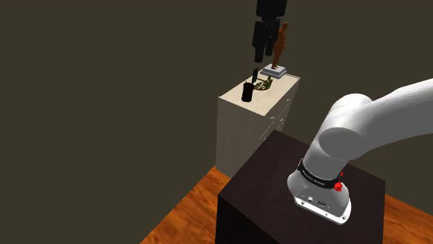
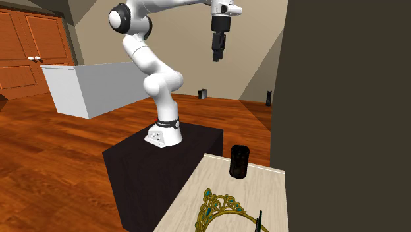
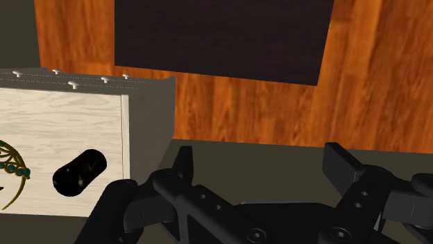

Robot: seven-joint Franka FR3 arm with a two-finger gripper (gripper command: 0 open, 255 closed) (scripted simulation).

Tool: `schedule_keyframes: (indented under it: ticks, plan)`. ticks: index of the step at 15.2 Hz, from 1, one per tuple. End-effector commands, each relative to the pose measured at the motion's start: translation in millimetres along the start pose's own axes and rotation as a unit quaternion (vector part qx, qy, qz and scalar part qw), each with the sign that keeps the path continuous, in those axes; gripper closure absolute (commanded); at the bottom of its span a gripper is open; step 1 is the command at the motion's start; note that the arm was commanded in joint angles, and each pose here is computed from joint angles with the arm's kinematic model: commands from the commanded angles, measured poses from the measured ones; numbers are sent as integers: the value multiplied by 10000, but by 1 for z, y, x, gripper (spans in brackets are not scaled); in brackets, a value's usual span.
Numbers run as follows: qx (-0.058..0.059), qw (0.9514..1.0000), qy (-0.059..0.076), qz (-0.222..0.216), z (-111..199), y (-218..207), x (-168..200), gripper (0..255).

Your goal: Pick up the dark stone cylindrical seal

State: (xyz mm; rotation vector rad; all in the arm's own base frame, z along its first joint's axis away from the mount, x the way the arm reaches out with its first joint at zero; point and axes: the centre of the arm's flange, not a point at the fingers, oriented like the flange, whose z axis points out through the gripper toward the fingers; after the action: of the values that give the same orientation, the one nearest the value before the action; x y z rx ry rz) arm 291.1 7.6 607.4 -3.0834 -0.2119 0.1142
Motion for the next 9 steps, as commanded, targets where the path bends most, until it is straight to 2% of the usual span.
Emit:
schedule_keyframes:
  ticks: [1,9]
  plan:
    - [0,10000,0,0,0,0,0,0]
    - [-46,9999,118,11,58,78,36,0]
